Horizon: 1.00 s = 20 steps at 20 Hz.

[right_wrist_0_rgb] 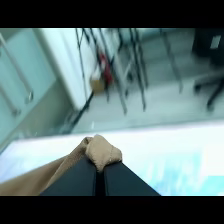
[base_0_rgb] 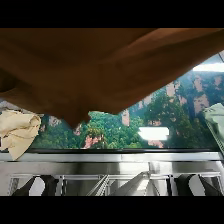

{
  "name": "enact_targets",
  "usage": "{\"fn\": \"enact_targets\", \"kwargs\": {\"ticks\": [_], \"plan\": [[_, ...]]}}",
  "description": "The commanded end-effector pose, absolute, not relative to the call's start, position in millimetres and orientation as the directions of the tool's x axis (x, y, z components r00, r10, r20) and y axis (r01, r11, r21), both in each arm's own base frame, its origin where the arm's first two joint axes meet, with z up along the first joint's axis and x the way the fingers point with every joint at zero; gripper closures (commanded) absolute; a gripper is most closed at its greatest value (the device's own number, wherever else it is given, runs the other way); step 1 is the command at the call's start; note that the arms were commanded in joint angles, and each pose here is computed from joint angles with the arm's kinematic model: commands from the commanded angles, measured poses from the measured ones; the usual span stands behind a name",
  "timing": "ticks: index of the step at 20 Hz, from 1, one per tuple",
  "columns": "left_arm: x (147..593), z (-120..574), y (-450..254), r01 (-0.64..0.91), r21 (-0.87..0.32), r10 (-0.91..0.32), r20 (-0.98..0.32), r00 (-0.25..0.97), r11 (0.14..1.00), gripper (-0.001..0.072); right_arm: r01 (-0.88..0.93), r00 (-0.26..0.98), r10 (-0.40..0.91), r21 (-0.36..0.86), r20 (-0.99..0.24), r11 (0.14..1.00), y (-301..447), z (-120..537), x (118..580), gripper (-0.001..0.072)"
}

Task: Fold the shirts.

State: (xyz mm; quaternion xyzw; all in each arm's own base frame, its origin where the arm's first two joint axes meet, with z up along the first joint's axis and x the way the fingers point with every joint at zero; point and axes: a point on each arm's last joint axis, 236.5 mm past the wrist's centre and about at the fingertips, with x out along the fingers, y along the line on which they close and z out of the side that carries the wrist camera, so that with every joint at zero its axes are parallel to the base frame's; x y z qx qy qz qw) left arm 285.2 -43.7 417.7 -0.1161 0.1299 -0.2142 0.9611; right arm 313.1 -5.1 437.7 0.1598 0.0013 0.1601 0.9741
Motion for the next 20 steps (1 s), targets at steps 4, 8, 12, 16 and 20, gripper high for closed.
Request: {"fn": "enact_targets", "kwargs": {"ticks": [4, 8, 12, 16, 20], "plan": [[270.6, 471.3, -63.9, 0.473, -0.177, -0.498, -0.139, 0.856, 0.863, 0.0681, -0.274, 0.950, 0.239, 0.167, 0.202, 0.947, 11.2, 497.9, 271.5, 0.0698], [333.5, 411.1, -71.4, 0.558, -0.407, -0.673, -0.234, 0.702, 0.723, 0.0681, -0.378, 0.919, 0.393, 0.336, 0.024, 0.863, 7.0, 426.1, 337.0, 0.0698], [400.9, 262.4, -107.6, 0.465, -0.677, -0.814, -0.387, 0.434, 0.570, 0.0682, -0.335, 0.773, 0.525, 0.474, -0.356, 0.815, 35.5, 249.4, 438.6, 0.0697], [466.6, 72.0, -91.7, 0.182, -0.703, -0.717, -0.617, 0.323, 0.687, 0.0684, -0.160, 0.675, 0.479, 0.523, -0.561, 0.837, 34.8, 81.0, 524.1, 0.0697], [534.3, 12.3, -47.3, 0.074, -0.717, -0.684, -0.621, 0.384, 0.693, 0.0533, -0.066, 0.690, 0.417, 0.523, -0.592, 0.850, 4.3, 19.4, 576.8, 0.0616]]}}
